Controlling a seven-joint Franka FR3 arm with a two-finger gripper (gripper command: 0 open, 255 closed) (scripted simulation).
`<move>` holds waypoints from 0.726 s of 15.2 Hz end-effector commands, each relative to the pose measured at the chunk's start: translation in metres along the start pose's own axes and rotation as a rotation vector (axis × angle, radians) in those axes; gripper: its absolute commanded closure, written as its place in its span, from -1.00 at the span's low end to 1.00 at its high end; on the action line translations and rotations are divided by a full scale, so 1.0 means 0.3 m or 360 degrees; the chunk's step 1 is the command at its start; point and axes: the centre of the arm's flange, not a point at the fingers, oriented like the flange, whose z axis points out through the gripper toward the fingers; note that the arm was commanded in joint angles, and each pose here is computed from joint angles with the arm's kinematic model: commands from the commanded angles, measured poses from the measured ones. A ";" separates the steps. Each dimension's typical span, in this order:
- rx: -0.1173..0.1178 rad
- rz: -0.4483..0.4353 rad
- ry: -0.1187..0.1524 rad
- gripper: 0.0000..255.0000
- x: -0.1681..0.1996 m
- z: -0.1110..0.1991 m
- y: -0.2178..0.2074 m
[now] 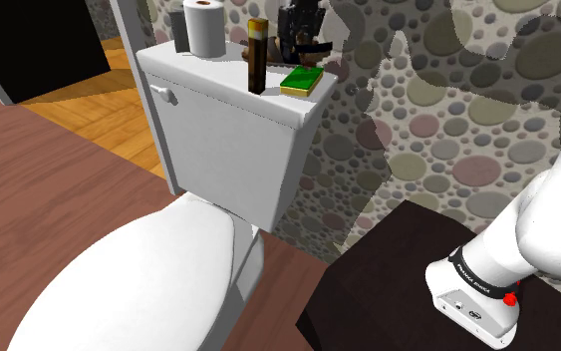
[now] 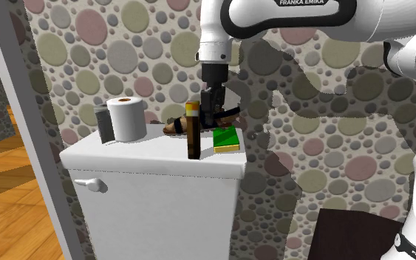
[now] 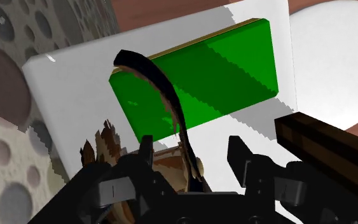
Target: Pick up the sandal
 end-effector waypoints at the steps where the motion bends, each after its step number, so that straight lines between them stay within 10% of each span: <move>1: 0.0002 -0.0003 -0.0004 1.00 0.001 0.008 -0.004; 11: 0.0002 -0.0003 -0.0004 1.00 0.002 -0.028 -0.006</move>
